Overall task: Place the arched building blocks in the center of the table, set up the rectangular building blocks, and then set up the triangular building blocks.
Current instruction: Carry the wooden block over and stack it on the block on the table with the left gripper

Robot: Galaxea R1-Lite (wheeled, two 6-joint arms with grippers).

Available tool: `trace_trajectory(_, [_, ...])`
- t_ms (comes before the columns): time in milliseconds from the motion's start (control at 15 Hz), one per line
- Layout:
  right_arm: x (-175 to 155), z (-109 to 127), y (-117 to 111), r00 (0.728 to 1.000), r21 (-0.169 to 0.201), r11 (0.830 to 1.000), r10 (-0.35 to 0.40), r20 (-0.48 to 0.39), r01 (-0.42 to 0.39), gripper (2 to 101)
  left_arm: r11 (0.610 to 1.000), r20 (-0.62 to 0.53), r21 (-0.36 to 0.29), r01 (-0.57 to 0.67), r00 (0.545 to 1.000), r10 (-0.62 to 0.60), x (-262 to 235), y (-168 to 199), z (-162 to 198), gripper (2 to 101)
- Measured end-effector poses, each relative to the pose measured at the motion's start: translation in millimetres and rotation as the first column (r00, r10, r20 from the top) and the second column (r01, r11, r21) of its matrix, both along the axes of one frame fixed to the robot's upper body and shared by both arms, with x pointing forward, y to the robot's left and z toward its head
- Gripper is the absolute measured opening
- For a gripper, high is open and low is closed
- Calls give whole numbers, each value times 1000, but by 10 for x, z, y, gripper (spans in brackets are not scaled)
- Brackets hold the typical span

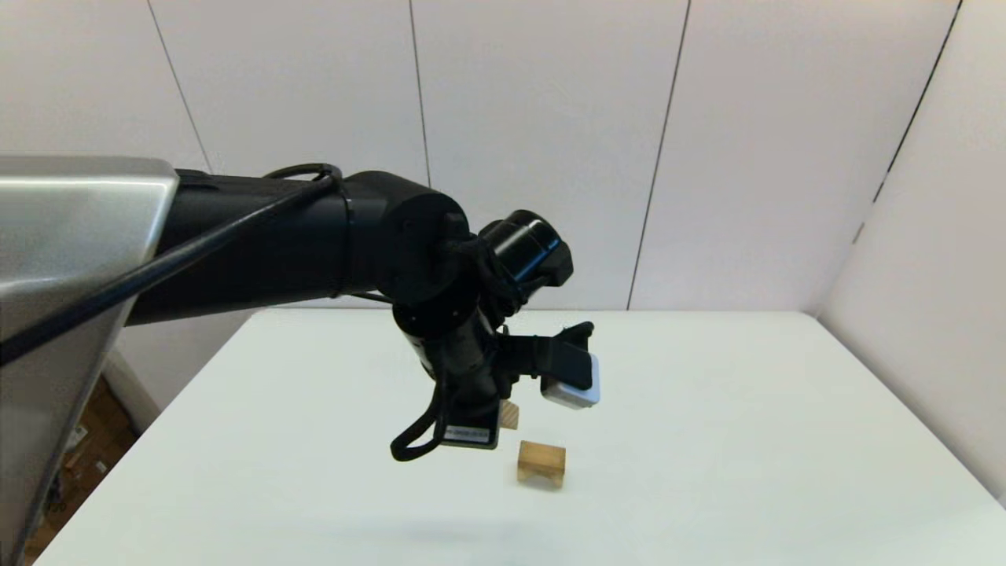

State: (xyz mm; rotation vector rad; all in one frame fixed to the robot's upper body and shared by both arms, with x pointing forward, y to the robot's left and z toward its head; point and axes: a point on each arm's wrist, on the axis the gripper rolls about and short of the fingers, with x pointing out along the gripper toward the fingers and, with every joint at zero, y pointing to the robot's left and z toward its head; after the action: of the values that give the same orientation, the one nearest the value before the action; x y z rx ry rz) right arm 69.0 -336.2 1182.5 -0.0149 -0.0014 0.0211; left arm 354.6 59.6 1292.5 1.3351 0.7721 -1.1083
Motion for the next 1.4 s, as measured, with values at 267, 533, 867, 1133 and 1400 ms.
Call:
trace_trajectory(267, [0, 0, 0, 1000, 0, 1000, 0, 0, 0, 979, 994, -97, -84, 68, 992, -76, 23, -221, -135, 219])
trace_trajectory(533, [0, 0, 0, 1000, 0, 1000, 0, 0, 0, 980, 992, -165, -96, 87, 981, -102, 90, -339, -316, 219])
trace_trajectory(867, [0, 0, 0, 1000, 0, 1000, 0, 0, 0, 979, 996, -203, -59, 72, 976, -82, 197, -402, -573, 219])
trace_trajectory(1133, [0, 0, 0, 1000, 0, 1000, 0, 0, 0, 980, 998, -219, -42, 55, 974, -62, 286, -380, -697, 219])
trace_trajectory(1400, [0, 0, 0, 1000, 0, 1000, 0, 0, 0, 980, 999, -232, -28, 38, 972, -43, 361, -370, -815, 219])
